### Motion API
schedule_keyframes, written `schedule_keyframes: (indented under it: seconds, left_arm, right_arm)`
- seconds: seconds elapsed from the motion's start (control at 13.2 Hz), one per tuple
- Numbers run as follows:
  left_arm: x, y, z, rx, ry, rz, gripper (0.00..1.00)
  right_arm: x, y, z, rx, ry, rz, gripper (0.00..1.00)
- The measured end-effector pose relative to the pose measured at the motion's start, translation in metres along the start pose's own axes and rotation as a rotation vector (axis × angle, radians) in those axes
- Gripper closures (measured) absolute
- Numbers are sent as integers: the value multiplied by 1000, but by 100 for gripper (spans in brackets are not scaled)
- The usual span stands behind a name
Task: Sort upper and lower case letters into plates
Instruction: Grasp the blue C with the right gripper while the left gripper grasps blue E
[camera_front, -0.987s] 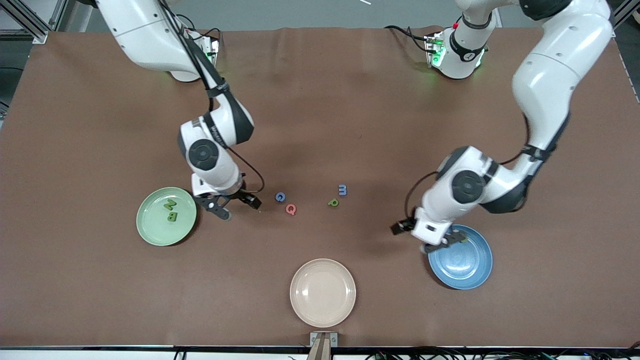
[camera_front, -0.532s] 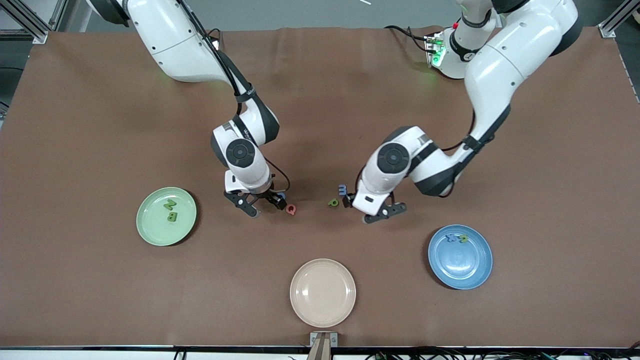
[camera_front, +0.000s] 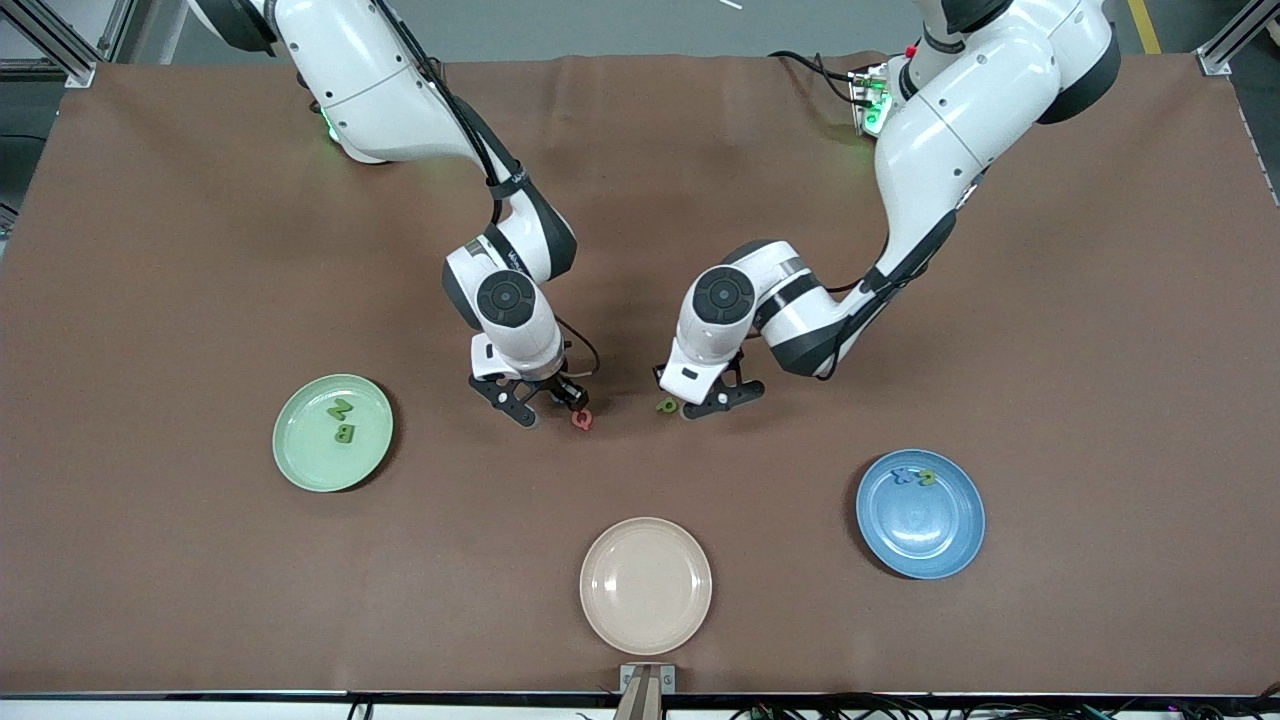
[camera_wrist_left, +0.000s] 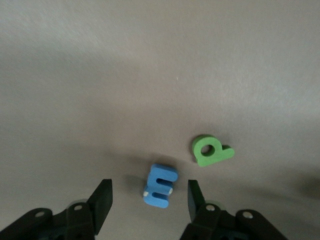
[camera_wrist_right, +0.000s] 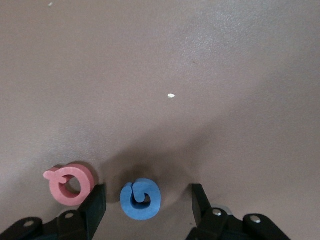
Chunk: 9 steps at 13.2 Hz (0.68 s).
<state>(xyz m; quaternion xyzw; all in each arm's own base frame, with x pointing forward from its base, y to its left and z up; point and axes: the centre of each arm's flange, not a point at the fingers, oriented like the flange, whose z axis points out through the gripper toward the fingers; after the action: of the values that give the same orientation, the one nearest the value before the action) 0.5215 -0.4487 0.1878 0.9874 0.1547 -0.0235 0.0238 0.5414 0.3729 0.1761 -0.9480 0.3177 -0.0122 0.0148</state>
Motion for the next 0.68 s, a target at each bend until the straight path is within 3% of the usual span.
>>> schedule_keyframes:
  seconds: [0.15,0.23,0.3,0.38,0.53,0.68]
  left_arm:
    - [-6,3,9,5,12,10,35]
    - [-7,3,12,5,13,12,39]
    - [-7,3,14,5,11,12,39]
    - [-6,3,14,5,11,10,45]
    - [-1,2,11,0,15,2,71]
    - [6,-2,10,-1,20,-9,73]
  right_arm:
    - [0,0,0,-7,-2,-1,41]
    - [-1,0,0,-10,-2,-3,42]
    - [-1,-1,-2,-10,-2,-3,50]
    - [0,-1,-4,-16,-3,-3,63]
    - [1,0,-4,-20,-3,-2,66]
    - [10,5,-4,-48,-6,-19,66]
